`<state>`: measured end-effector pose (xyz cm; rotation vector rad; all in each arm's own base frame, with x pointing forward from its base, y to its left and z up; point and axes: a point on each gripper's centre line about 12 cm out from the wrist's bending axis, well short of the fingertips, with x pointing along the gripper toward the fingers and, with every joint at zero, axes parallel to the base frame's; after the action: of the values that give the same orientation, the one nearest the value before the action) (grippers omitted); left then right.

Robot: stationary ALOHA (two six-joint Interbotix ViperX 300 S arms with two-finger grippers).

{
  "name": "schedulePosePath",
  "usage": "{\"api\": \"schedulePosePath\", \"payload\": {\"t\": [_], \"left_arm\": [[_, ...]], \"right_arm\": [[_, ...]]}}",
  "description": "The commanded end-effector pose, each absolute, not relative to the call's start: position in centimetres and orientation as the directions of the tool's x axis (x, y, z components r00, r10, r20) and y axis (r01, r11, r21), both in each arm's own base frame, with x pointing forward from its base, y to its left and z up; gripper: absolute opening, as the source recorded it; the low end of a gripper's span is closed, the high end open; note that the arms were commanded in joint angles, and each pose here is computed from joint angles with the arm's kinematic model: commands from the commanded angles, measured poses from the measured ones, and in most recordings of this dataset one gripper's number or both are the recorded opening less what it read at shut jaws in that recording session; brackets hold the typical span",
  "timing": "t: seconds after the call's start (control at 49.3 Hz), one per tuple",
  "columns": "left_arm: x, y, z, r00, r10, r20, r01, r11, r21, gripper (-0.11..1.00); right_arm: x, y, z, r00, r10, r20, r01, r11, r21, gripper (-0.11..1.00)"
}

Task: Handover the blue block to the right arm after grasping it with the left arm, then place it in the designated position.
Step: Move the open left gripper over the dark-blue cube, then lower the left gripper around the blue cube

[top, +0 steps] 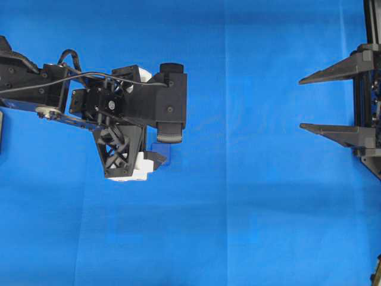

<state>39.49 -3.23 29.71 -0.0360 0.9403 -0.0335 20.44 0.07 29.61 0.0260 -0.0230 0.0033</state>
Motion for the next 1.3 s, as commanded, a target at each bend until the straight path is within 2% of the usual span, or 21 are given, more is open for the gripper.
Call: {"api": "schedulePosePath", "payload": {"t": [0.0, 1.277], "left_arm": [[39.32, -3.25, 31.61, 0.629, -0.047, -0.776, 0.016, 0.999, -0.047, 0.92], [39.21, -3.54, 31.49, 0.622, -0.051, -0.782, 0.018, 0.999, -0.05, 0.92]], "right_arm": [[20.67, 0.07, 30.91, 0.998, 0.003, 0.055, -0.004, 1.0, 0.029, 0.97], [20.72, 0.1, 30.84, 0.999, 0.004, 0.043, -0.005, 1.0, 0.029, 0.97]]}}
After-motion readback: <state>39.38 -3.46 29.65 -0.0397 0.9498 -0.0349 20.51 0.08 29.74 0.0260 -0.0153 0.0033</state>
